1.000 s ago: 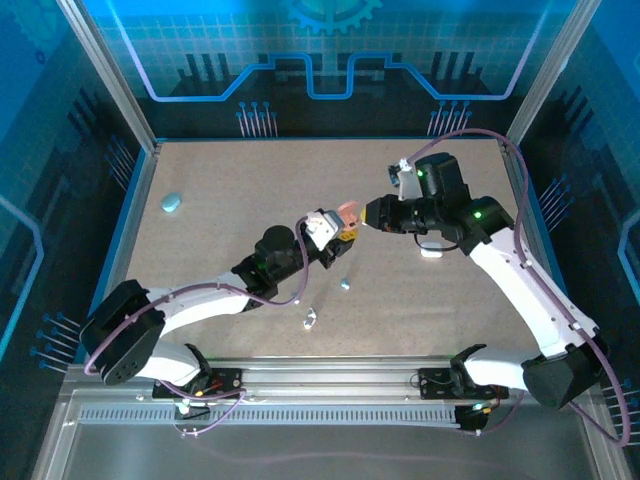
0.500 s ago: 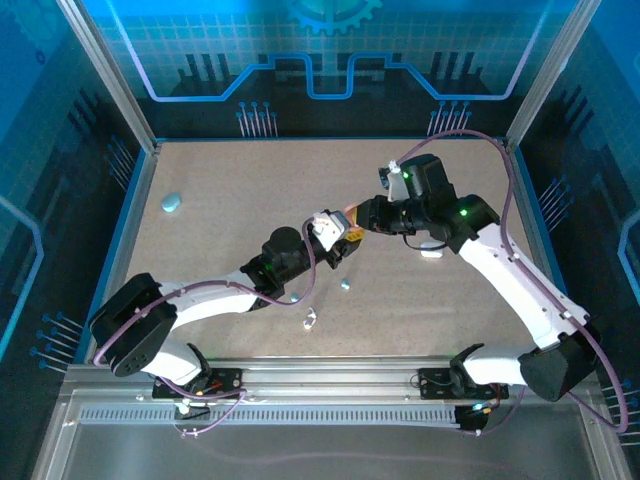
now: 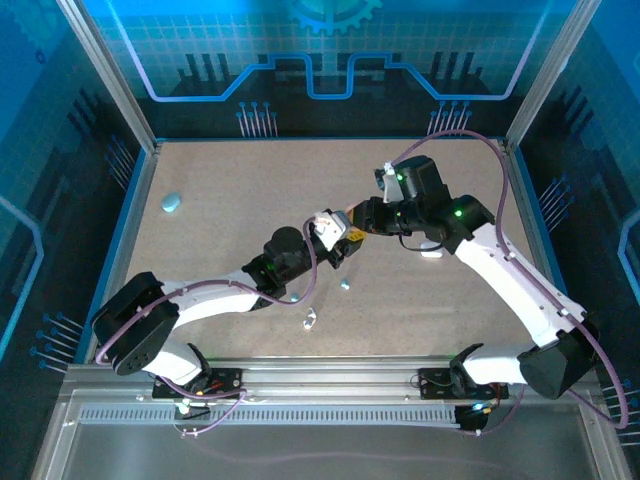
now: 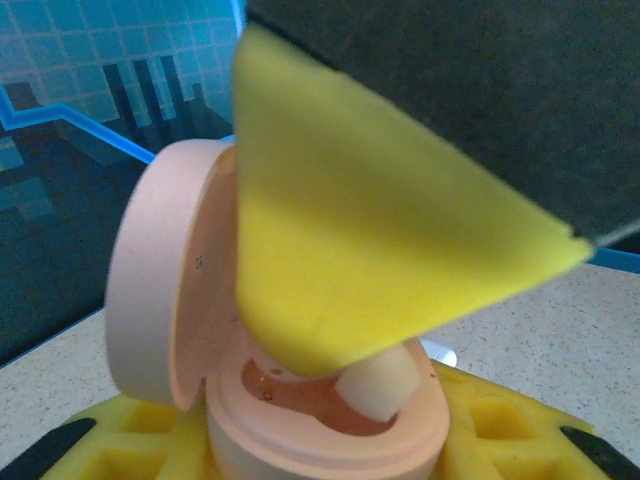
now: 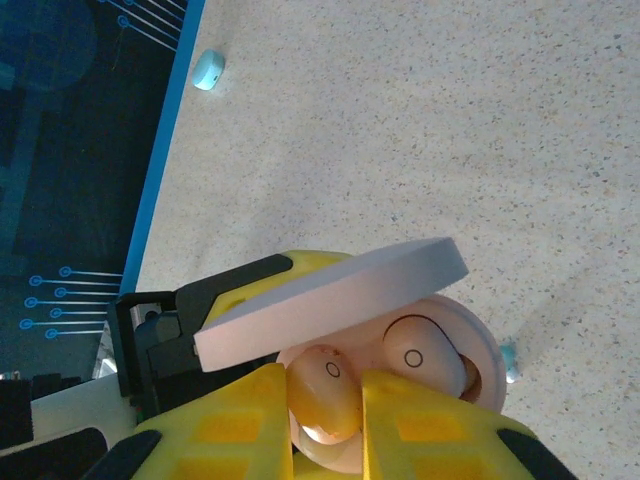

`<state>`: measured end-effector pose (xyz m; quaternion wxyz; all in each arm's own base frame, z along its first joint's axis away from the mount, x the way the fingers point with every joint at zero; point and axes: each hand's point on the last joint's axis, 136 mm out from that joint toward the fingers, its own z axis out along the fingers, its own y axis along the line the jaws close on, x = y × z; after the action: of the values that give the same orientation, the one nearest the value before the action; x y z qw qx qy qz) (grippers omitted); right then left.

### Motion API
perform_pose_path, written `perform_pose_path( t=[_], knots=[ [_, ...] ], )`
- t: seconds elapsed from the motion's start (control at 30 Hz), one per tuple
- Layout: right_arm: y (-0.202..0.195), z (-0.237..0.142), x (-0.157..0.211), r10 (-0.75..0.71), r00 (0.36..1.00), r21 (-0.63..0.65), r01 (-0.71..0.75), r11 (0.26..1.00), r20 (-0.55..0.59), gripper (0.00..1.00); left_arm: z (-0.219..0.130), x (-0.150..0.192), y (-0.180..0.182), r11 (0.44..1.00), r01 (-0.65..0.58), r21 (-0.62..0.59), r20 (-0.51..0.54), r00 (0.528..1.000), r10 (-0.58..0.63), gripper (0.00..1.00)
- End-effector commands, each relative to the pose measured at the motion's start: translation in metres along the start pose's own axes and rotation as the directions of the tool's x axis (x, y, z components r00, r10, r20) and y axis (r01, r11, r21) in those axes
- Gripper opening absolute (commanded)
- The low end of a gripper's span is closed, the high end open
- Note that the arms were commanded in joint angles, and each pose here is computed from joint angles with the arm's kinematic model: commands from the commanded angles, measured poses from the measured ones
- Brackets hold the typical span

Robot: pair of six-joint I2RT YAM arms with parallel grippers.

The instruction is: Insert wireless bluetooth earbuds into charging case

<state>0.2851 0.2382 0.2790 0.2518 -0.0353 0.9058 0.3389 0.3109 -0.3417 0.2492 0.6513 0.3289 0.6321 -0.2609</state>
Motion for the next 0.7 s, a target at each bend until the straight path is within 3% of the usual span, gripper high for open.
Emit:
perform_pose_path(
  t=[0.0,0.67],
  knots=[
    [0.004,0.0,-0.006,-0.006,1.0,0.011,0.006,1.0,0.024,0.21,0.005,-0.031,-0.003,1.0,0.004,0.005,0.096,0.995,-0.005,0.37],
    [0.003,0.002,0.002,-0.07,0.998,0.069,0.069,0.995,0.01,0.25,0.006,-0.045,-0.002,0.999,0.053,0.006,0.158,0.986,-0.053,0.37]
  ],
)
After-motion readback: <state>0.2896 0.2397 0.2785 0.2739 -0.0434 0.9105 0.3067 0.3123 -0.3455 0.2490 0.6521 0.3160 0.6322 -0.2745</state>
